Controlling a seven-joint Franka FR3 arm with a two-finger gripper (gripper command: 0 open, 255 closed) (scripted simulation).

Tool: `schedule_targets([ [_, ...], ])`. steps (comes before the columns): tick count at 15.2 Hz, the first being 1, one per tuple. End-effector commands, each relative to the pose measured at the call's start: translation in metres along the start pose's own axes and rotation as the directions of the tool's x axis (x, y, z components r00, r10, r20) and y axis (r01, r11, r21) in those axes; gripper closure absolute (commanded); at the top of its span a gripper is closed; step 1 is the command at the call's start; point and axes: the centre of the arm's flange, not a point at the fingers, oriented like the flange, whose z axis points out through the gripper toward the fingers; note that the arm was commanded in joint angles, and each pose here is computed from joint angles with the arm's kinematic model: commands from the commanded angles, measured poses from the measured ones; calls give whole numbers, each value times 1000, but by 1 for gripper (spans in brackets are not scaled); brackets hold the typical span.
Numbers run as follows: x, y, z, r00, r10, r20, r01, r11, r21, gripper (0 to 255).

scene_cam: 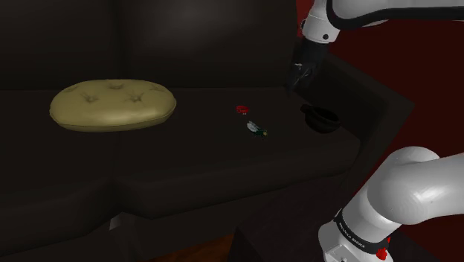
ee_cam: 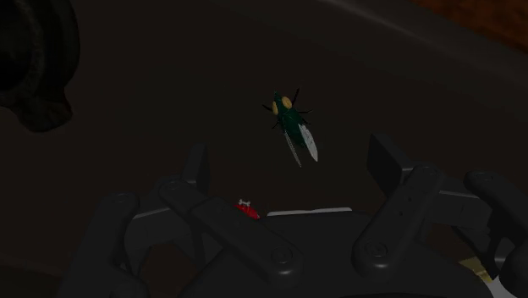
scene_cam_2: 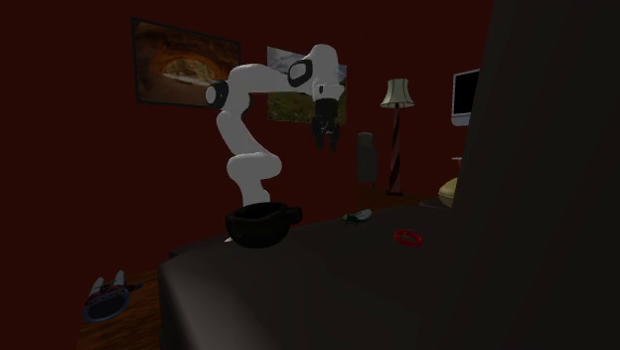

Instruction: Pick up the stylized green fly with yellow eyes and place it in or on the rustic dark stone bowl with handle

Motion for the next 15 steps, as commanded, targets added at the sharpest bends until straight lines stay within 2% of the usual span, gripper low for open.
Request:
schedule_targets([
  [1,9,-3,24,1000,-2,1,2,1000,2,0],
  [14,78,-30,180,1000,-16,26,16,1000,19,0],
  [15,79,-31,183,1000,-16,26,16,1000,19,0],
])
